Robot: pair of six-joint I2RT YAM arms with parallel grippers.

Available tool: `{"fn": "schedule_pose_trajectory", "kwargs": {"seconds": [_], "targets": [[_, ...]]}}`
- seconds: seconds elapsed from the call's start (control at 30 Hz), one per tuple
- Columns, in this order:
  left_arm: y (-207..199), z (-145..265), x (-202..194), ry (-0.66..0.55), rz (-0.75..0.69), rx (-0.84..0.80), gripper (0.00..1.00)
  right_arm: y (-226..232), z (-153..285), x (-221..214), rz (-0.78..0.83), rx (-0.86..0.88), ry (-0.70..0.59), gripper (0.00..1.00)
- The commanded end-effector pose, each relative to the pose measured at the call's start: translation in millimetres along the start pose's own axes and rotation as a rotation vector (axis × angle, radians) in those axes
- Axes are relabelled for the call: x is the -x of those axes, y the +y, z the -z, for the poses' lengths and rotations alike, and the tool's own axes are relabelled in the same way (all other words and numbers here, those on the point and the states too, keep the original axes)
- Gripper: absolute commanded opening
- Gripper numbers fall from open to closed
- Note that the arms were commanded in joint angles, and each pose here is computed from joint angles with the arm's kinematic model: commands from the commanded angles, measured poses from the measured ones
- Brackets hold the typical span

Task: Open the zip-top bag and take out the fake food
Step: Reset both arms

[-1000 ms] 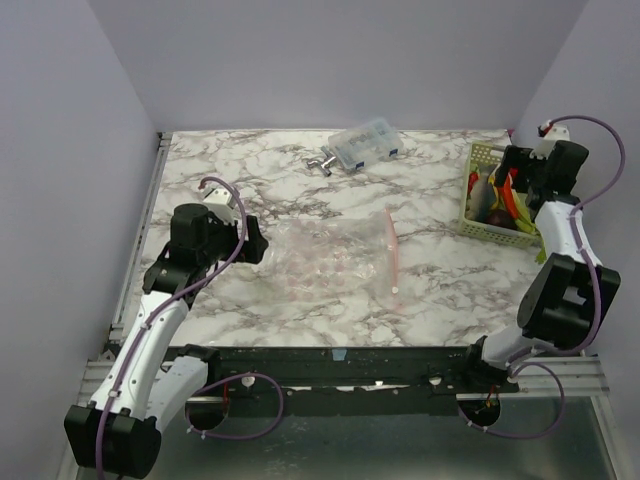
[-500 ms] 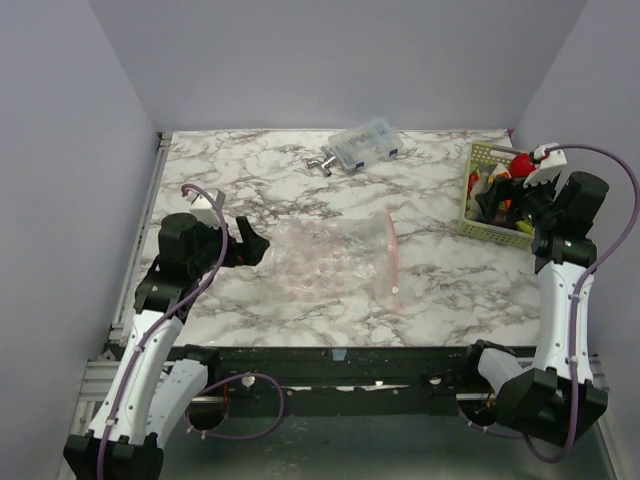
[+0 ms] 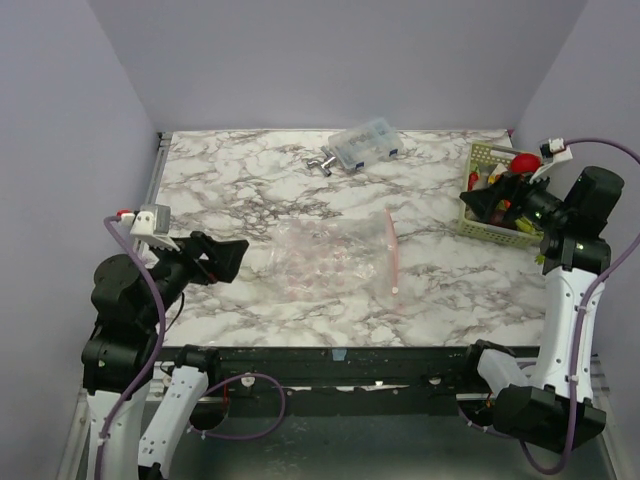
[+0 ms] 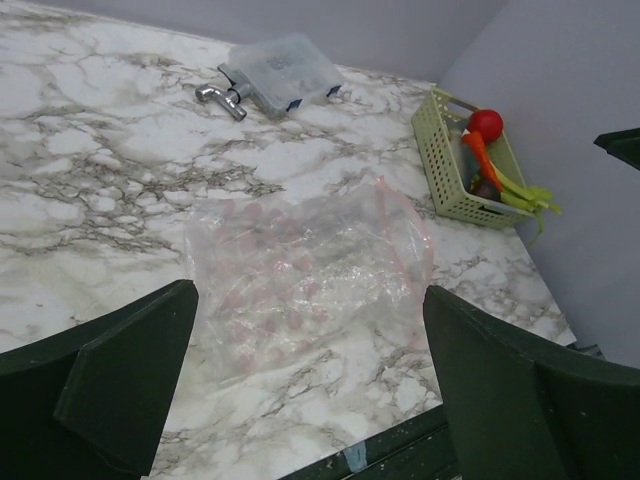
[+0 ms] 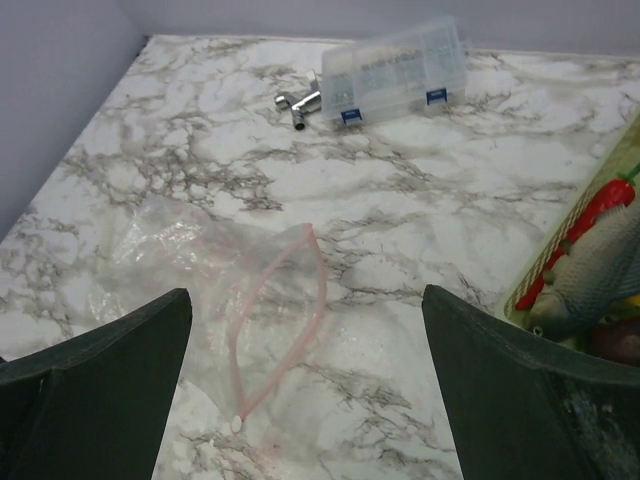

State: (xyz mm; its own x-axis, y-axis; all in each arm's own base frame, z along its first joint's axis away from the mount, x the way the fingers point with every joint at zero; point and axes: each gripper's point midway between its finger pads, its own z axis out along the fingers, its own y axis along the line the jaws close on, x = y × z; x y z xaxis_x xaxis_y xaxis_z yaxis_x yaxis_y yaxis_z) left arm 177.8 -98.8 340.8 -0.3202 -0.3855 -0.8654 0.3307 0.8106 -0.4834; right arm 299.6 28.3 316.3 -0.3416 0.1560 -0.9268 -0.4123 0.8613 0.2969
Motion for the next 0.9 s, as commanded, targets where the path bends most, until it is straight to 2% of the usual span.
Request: {"fn": "schedule_pose_trajectory", "kwargs": {"seconds": [0.0, 0.37, 0.87], "targets": [[3.8, 17.9, -1.2, 0.043, -0.026, 0.063, 0.98, 29.8, 14.6, 21.1, -0.021, 0.075, -0.009, 1.00], [-13.8, 32.4, 16.5, 0.022, -0.037, 0.033, 0.99, 26.3, 49.2, 64.1, 0.015, -0.177, -0.130, 0.99], [-20.0, 23.8, 25.1, 0.029, -0.057, 0.004, 0.99, 31.6, 53.8, 76.2, 0.021, -0.181, -0.163, 1.00]]}}
